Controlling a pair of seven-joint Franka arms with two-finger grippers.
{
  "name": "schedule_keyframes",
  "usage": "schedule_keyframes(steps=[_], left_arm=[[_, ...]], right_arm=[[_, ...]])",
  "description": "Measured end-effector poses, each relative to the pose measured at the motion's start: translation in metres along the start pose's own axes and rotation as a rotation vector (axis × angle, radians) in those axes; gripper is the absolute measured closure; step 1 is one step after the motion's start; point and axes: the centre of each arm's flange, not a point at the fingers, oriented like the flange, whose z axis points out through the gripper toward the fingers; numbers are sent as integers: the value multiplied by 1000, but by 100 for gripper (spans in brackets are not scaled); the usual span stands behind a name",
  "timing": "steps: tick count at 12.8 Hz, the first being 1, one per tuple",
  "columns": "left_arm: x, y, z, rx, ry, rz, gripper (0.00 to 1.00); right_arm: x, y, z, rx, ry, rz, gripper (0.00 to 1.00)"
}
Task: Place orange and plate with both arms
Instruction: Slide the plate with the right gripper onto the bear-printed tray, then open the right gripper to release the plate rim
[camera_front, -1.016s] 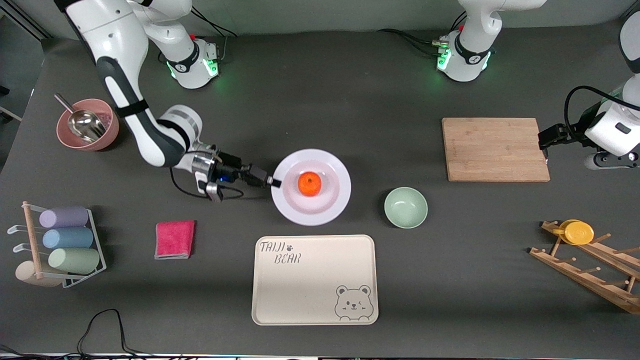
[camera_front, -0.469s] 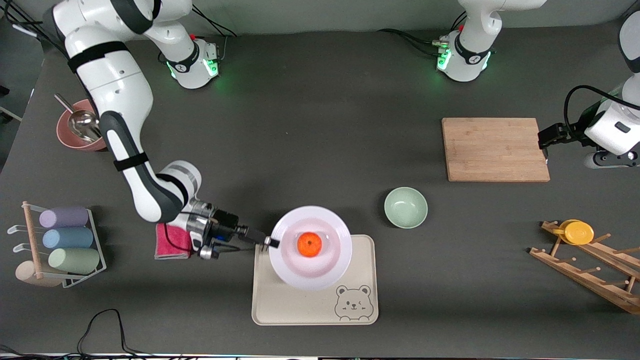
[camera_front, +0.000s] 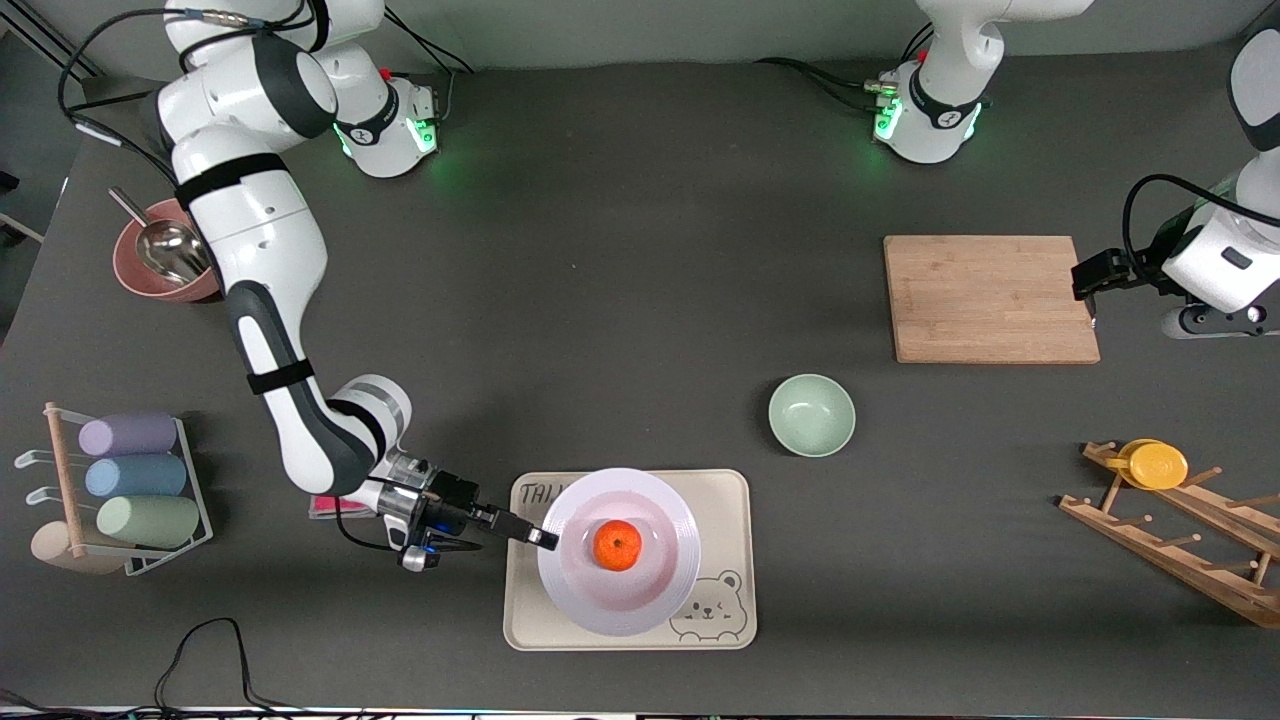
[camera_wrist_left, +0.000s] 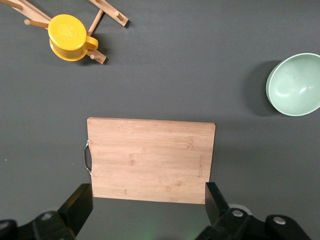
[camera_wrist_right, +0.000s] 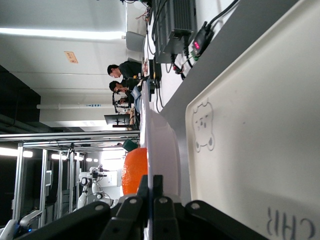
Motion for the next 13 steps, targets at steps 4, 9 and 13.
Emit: schedule_keyframes(steps=[4, 9, 13], left_arm=[[-5, -1, -1, -2, 7, 0, 0], [-3, -4, 11, -8, 33, -8, 0], [-8, -15, 1, -15, 60, -28, 0]], right_arm=[[-3, 33, 18, -67, 31, -2, 96], [-2, 51, 22, -110, 32, -25, 96], [-3, 55, 23, -112, 28, -21, 78]])
